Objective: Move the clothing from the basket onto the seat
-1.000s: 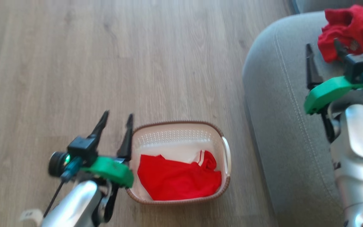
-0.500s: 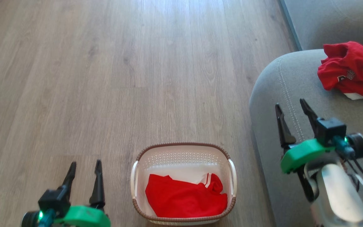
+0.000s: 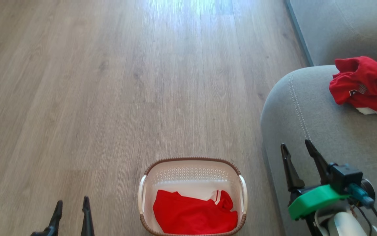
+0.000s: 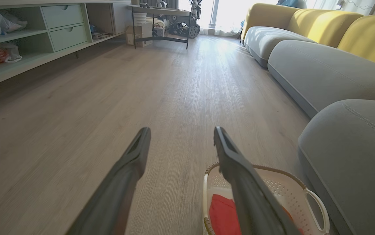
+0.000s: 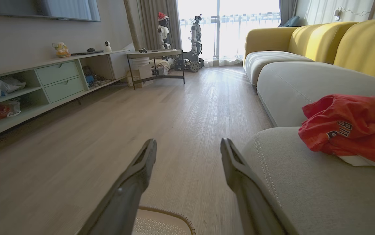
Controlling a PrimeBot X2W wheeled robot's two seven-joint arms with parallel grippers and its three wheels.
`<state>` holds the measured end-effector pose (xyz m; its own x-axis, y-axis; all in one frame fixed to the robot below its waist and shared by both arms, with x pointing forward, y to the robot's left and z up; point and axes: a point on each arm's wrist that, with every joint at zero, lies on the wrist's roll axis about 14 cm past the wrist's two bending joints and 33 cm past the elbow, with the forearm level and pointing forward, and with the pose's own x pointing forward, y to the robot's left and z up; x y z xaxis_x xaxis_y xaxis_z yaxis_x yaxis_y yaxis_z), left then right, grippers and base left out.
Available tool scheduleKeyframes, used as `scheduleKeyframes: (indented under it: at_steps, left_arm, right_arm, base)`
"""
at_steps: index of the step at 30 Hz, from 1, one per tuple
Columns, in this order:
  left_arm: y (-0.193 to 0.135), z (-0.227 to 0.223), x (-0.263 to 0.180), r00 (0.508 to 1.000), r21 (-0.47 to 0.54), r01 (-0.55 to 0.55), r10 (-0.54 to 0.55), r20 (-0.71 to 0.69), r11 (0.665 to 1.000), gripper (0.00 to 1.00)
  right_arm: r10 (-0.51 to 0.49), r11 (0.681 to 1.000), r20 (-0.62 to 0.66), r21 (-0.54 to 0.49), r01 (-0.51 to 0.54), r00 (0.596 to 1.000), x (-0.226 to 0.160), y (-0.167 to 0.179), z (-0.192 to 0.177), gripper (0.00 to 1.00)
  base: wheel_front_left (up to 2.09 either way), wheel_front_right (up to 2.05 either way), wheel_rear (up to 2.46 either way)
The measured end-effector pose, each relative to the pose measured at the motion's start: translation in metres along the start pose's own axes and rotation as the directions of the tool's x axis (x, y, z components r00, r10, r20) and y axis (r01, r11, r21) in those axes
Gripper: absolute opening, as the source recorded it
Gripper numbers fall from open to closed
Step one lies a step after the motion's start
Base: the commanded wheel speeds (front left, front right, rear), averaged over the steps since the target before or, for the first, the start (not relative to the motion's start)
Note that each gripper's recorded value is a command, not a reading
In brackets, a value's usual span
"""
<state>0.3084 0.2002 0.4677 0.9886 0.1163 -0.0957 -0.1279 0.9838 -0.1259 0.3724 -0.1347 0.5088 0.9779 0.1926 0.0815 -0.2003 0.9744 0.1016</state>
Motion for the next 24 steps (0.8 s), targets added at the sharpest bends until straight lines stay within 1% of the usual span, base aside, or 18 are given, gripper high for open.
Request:
scheduleKeyframes:
  at_steps: [6, 10, 13, 24]
  left_arm:
    - [0.0011, -0.0009, -0.0034, 1.000, 0.001, 0.006, -0.006, 0.004, 1.000, 1.00]
    - [0.0012, -0.0024, -0.0031, 1.000, -0.005, 0.006, -0.006, 0.002, 1.000, 1.00]
    - [-0.0024, -0.0040, -0.0029, 1.000, -0.009, 0.017, -0.017, -0.001, 1.000, 1.00]
    - [0.0008, -0.0079, -0.0032, 1.000, -0.005, 0.017, -0.017, -0.008, 1.000, 1.00]
  right_arm:
    - [0.015, 1.000, 0.003, 0.009, -0.015, 1.000, -0.0051, 0.0066, 0.0006, 1.00]
    - [0.014, 1.000, -0.015, 0.018, -0.014, 1.000, -0.0097, 0.0074, -0.0056, 1.00]
    - [0.013, 1.000, -0.016, 0.020, -0.013, 1.000, -0.0098, 0.0072, -0.0061, 1.00]
    - [0.016, 1.000, -0.020, 0.020, -0.015, 1.000, -0.0093, 0.0080, -0.0072, 1.00]
  base:
    - [0.00, 0.00, 0.00]
    - [0.00, 0.00, 0.00]
    - [0.00, 0.00, 0.00]
    - [0.00, 0.00, 0.00]
